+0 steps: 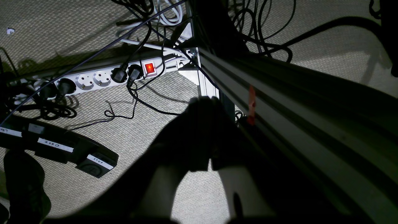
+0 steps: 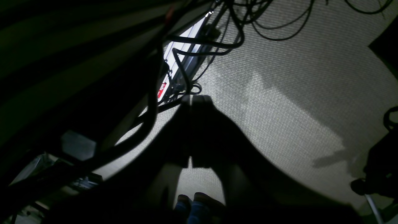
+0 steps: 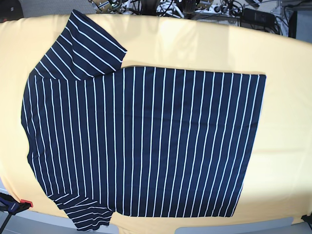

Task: Fold the T-shirt properly

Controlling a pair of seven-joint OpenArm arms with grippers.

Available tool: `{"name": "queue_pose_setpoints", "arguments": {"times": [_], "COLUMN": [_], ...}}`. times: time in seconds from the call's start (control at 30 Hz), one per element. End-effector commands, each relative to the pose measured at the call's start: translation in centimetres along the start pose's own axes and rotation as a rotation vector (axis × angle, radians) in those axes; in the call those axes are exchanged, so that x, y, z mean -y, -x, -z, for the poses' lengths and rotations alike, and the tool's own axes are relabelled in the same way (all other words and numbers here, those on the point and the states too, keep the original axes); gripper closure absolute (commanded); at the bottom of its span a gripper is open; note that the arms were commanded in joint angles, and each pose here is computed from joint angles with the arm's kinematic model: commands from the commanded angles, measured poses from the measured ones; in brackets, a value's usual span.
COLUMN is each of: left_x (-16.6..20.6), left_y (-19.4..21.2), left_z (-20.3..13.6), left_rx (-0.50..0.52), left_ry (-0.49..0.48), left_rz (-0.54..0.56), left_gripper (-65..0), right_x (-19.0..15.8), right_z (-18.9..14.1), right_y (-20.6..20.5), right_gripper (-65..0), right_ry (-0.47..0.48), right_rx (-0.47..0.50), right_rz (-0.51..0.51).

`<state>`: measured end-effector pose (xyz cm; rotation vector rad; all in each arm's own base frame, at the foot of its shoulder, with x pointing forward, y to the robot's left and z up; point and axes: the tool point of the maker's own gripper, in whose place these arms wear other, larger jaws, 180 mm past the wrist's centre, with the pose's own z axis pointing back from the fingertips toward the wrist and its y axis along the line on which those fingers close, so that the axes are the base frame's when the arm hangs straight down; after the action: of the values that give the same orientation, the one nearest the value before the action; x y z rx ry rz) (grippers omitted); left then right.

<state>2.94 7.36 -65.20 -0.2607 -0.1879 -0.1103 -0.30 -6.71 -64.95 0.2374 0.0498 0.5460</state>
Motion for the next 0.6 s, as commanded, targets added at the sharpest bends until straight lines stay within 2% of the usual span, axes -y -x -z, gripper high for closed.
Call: {"name": "queue_pose_setpoints", "arguments": {"times": [0.0, 0.57], "left_x": [0.37, 0.37], "left_y": [0.05, 0.19], "left_z": [0.03, 0.03], "left_rx": [-0.003, -0.011], "left_ry": [0.01, 0.01], "left_rz": [-0.002, -0.002], "left_gripper": [0.0, 0.0], "right_x": [-0.08, -0.09], "right_z": [-0.07, -0.07], "right_y": [-0.17, -0.18], "right_gripper": [0.0, 0.0], "right_ry": [-0.01, -0.009], "right_rx": [0.004, 0.005], "right_rz": [-0.008, -0.007]}}
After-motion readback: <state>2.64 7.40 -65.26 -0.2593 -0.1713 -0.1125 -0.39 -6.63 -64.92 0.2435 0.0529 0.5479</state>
